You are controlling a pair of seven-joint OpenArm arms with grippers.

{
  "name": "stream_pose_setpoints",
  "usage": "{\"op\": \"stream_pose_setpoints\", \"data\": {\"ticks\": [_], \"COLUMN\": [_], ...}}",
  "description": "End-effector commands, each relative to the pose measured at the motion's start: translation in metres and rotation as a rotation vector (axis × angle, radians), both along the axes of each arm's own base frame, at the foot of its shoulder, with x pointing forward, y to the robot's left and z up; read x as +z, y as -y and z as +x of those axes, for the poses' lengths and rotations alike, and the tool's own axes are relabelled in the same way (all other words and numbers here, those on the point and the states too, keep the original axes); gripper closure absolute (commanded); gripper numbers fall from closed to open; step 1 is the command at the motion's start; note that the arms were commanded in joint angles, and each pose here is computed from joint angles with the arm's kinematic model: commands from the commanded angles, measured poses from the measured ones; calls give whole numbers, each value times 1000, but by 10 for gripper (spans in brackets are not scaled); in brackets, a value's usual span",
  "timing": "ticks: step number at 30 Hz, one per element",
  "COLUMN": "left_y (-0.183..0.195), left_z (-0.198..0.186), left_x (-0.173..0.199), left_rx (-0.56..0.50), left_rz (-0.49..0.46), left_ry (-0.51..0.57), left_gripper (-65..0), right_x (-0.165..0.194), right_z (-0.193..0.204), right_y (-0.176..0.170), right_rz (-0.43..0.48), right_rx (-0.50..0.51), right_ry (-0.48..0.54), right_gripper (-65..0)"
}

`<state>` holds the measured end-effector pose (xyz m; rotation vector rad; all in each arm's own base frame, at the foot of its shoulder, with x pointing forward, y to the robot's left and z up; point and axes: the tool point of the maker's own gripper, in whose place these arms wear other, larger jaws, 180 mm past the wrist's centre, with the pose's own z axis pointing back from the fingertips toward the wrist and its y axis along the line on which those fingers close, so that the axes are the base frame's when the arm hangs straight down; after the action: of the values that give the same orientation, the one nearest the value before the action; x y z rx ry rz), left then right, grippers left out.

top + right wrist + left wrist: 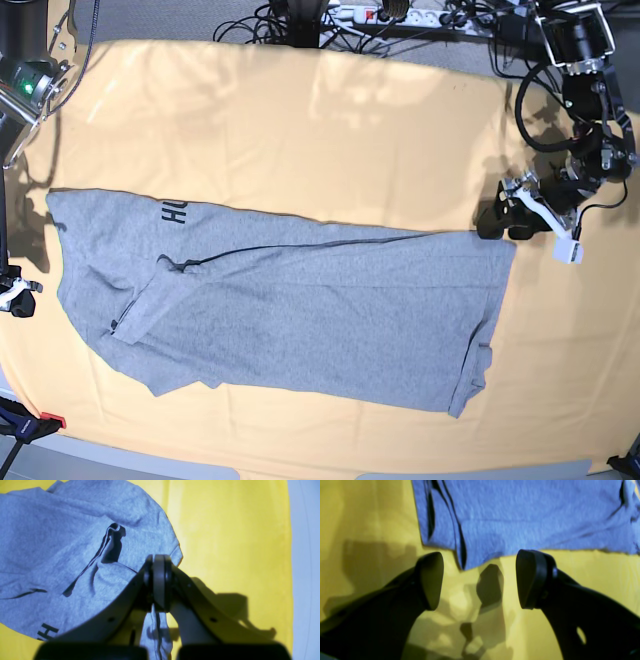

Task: Layout the t-shirt on the table in an organized manner, then fold the t-shirt properly
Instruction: 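Release the folded edge and withdraw the right gripper, then move both grippers to the shirt's collar-side corners and grasp them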

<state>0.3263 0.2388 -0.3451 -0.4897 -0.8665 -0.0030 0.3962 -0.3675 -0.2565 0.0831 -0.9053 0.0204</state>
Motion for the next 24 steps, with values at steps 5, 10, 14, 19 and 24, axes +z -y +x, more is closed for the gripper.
{"op": "stream_pose_setpoints", "data": {"ticks": [5, 10, 14, 19, 24], "left_y": [4, 7, 5, 5, 9], "left_z": [7, 10, 12, 21, 40], "left_x": [7, 9, 10, 20, 44], "left_rx": [-1, 0, 10, 7, -21], "left_rz": [-5, -10, -12, -10, -13], "left_ry": [25, 30, 31, 55, 130], "left_gripper": [-453, -142, 0, 0, 0], "right_x": [28, 29, 29, 29, 29], "right_z": [9, 9, 9, 9, 9], "right_y": [7, 7, 7, 7, 7], "right_rz": [-17, -17, -17, -17, -17], "right_rx": [-6, -5, -5, -5, -6], "right_ry": [83, 84, 84, 84, 84], "right_gripper": [0, 0, 0, 0, 0]}}
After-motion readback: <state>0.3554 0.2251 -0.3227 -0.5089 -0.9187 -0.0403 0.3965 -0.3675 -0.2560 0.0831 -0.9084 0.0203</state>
